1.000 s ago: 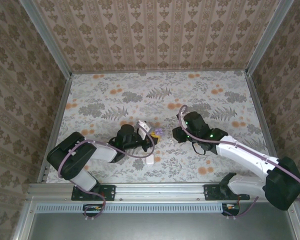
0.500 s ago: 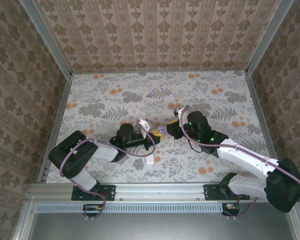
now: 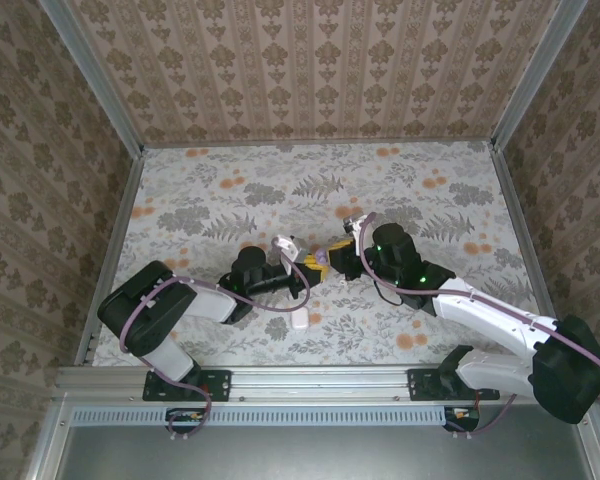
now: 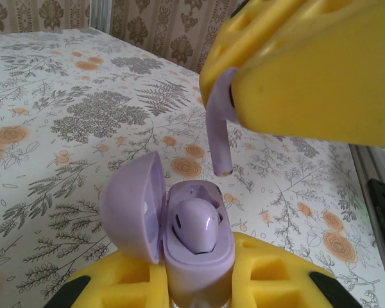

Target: Insert the wireless bluetooth earbuds into the charging case

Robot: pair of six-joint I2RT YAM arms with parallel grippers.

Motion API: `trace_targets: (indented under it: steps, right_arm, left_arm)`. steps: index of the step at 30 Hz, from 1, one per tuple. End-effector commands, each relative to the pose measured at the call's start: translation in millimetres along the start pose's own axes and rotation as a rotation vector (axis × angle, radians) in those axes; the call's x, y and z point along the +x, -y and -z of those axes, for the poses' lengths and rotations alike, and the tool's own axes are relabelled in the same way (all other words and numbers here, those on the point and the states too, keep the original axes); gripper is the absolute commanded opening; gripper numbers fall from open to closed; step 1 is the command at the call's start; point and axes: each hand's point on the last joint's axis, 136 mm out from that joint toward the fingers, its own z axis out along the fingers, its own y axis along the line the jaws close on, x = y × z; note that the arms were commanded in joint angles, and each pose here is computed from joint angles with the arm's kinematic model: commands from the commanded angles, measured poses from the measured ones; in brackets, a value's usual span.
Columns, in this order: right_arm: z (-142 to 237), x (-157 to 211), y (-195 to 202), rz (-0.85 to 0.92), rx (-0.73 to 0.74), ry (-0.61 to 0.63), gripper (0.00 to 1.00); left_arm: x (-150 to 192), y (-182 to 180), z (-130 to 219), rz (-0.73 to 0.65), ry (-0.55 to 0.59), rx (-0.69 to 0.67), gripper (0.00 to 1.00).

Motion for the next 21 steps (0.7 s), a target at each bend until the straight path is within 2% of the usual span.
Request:
trace_targets:
  steps: [1, 21]
  right_arm:
    - [-3.7, 8.3, -1.8, 0.021, -0.010, -0.025, 0.19]
    - [-5.8, 23.9, -1.1, 0.040, -0.011, -0.085, 0.19]
  left_arm:
    - [-21.2, 4.9, -2.0, -0.015, 0.065, 0.028, 0.08]
    - [-33.8, 3.3, 2.8, -0.019, 0.099, 0.018, 0.08]
